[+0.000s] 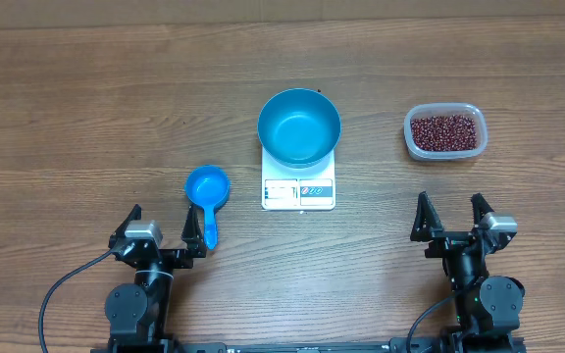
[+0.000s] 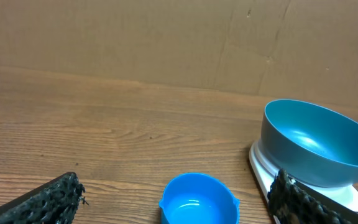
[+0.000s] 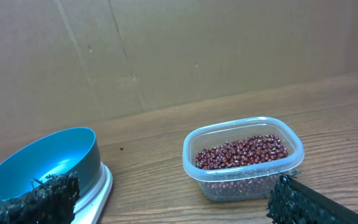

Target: Scoop item into bowl and weigh 150g on scale

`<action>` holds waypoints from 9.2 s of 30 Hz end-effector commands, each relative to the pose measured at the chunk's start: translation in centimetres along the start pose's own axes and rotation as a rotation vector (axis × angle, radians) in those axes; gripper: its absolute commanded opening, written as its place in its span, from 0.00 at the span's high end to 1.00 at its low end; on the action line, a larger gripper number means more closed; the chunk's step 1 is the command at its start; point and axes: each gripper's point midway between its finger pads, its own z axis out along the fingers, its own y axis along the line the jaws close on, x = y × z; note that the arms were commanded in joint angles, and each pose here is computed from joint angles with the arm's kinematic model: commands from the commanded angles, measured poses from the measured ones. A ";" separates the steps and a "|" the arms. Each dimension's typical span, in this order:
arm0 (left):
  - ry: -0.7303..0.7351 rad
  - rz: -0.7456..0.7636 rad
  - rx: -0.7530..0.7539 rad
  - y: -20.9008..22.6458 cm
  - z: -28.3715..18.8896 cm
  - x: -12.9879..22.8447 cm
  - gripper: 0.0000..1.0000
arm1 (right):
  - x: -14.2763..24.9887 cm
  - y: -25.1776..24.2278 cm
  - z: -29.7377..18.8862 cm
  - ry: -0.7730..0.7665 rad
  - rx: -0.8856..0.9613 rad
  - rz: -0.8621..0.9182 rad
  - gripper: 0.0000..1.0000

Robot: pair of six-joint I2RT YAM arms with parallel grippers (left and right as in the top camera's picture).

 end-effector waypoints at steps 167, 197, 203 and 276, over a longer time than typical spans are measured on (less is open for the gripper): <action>-0.008 -0.037 -0.030 0.6 0.0 0.0 0.01 | 0.1 -0.1 0.0 -0.006 0.006 -0.008 0.00; -0.008 -0.037 -0.030 0.6 0.0 0.0 0.00 | 0.1 -0.1 0.0 -0.006 0.006 -0.008 0.00; -0.008 -0.037 -0.030 0.6 0.0 0.0 0.00 | 0.1 -0.1 0.0 -0.006 0.006 -0.008 0.00; 0.419 -0.039 0.138 -4.1 2.2 -5.9 0.00 | 0.1 -0.1 0.0 -0.006 0.006 -0.008 0.00</action>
